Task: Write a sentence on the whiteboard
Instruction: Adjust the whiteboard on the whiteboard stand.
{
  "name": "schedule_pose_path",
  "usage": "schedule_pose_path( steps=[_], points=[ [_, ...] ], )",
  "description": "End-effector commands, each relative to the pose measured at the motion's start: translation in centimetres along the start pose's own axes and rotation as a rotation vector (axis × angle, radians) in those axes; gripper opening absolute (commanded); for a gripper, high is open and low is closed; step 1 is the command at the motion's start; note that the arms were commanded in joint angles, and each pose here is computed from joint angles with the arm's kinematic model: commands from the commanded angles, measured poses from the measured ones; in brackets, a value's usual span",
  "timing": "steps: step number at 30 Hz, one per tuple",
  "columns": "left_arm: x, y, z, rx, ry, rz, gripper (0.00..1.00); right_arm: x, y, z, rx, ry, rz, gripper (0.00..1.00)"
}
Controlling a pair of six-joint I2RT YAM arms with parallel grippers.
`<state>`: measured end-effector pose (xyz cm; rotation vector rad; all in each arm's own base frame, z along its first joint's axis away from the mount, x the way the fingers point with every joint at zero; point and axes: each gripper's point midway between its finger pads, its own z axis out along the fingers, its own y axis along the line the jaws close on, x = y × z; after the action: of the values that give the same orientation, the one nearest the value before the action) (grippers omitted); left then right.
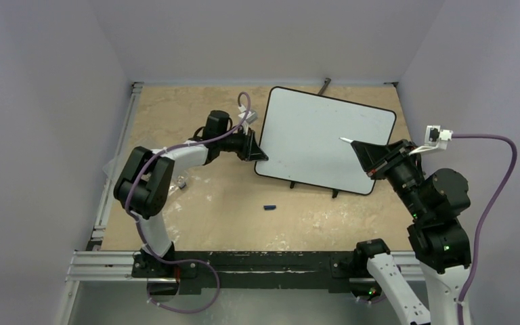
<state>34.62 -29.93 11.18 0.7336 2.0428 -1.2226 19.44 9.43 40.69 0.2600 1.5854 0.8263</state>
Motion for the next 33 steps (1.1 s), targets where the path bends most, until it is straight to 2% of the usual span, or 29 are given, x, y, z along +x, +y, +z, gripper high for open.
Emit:
schedule_pose_path(
  steps=[1,5,8,11,18,24,33],
  points=[
    [-3.8,5.2,0.8,-0.184,-0.081,0.196,0.0,-0.3,0.7,-0.3,-0.034,-0.014,-0.004,0.0],
    [-2.6,7.1,1.3,-0.259,-0.023,0.136,0.0,-0.2,0.7,-0.1,-0.036,-0.013,-0.005,0.0],
    [-3.6,6.7,1.3,-0.264,-0.058,0.145,0.0,0.2,0.4,0.3,-0.041,-0.002,-0.003,0.0],
    [-4.6,6.6,1.7,-0.261,-0.036,0.128,0.01,0.5,0.4,0.6,-0.048,0.007,0.001,0.0],
    [-3.6,7.8,3.5,-0.309,0.083,0.064,0.03,0.5,0.3,0.7,-0.048,0.008,0.004,0.0],
    [0.8,9.0,2.9,-0.534,0.3,0.198,0.01,0.9,-0.1,0.9,-0.037,0.018,0.005,0.0],
    [5.4,9.4,0.3,-0.638,0.298,0.245,0.0,1.7,-0.1,1.1,-0.061,0.031,0.022,0.0]
  ],
)
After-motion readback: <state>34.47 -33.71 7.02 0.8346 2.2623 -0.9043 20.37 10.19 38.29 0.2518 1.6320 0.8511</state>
